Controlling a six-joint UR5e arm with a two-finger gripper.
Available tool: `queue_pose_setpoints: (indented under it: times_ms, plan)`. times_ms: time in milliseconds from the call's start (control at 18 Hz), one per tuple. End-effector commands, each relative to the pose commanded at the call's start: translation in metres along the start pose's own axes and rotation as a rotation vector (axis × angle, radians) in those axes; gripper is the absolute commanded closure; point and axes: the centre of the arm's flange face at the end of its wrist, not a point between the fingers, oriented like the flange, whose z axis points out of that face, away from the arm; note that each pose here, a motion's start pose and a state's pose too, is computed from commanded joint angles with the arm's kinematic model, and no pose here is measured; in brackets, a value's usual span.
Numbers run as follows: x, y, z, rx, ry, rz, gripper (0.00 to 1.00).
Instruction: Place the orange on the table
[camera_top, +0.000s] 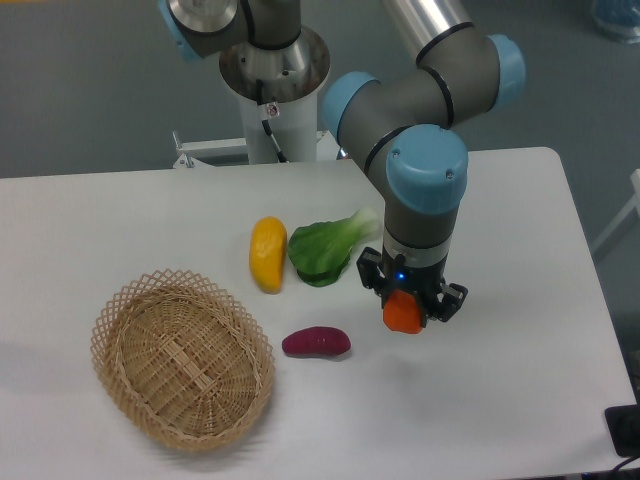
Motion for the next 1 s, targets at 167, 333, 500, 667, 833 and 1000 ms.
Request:
queue_pose_setpoints:
  times_ms: [167,333,500,667,833,1000]
  plan:
    - [0.000,0.000,-0.001,0.000,-0.002,0.000,0.81]
    - [-0.001,0.000,0.001,-0.002,0.004,0.002,0.81]
    - [0.000,0.000,0.005,-0.004,0.003,0.003,0.81]
    - [0.004,0.005,0.016,-0.011,0.024,0.000,0.81]
    - [0.010,0.008,0.029,-0.013,0.023,-0.002,0.81]
    - [0.024,0.012,0.054,-0.006,0.005,-0.009,0.81]
